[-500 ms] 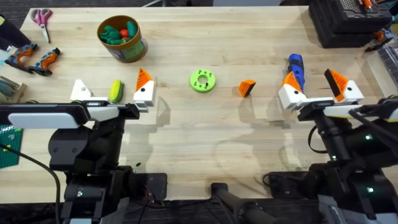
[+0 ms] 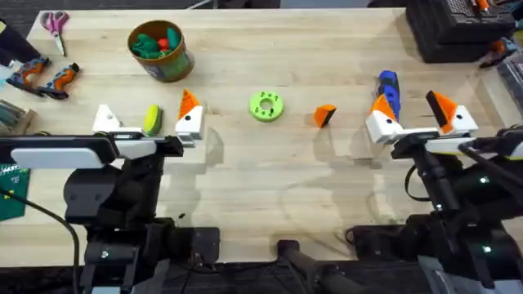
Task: Pick up the gripper from the table and insert it into the empty holder that is missing its gripper. Then pick up a screw, insert it into the mounting hole, and use the screwdriver to tighten it. Finally, clean up the table by picking up the vegetable and placing it into the bucket.
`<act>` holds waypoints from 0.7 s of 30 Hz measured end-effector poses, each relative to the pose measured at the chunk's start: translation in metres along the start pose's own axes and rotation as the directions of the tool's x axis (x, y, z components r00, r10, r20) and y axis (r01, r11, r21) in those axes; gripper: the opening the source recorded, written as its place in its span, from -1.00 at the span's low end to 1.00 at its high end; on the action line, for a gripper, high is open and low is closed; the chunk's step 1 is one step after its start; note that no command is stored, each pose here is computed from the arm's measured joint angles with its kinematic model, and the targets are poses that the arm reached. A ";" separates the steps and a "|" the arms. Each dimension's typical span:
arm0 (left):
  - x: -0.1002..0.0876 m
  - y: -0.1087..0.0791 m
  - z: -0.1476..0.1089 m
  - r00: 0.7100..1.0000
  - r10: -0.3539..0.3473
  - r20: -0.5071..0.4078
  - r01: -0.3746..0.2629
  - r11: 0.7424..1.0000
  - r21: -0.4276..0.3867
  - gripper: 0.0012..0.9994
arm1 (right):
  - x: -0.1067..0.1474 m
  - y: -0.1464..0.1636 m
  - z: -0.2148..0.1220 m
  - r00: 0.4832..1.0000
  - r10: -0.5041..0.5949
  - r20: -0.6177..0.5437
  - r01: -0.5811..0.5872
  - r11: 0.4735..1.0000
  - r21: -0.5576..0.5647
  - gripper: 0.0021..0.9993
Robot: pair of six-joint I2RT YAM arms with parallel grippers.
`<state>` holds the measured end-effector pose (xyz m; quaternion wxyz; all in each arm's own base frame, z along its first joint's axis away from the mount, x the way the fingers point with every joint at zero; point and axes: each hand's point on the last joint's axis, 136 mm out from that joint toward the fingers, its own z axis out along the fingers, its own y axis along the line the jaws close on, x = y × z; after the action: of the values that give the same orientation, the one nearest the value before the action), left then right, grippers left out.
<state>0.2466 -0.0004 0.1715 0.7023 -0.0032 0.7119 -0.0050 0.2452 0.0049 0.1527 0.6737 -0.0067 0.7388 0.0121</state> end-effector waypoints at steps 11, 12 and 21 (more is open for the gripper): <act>0.009 0.000 -0.013 0.981 0.021 -0.193 -0.021 1.000 0.002 0.97 | 0.007 0.001 -0.013 0.985 0.006 -0.174 -0.006 1.000 -0.002 0.99; 0.003 0.000 -0.015 0.977 0.030 -0.209 -0.030 1.000 0.003 0.97 | 0.004 0.001 -0.014 0.982 0.006 -0.187 -0.007 1.000 -0.002 0.99; -0.062 0.001 -0.015 0.909 0.077 -0.410 -0.075 0.997 0.021 0.97 | -0.028 0.002 -0.019 0.884 0.020 -0.466 -0.021 1.000 0.003 0.99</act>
<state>0.2328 0.0009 0.2337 0.5366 0.0271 0.8431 0.0201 0.2285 0.0062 0.1826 0.4764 -0.0025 0.8791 0.0180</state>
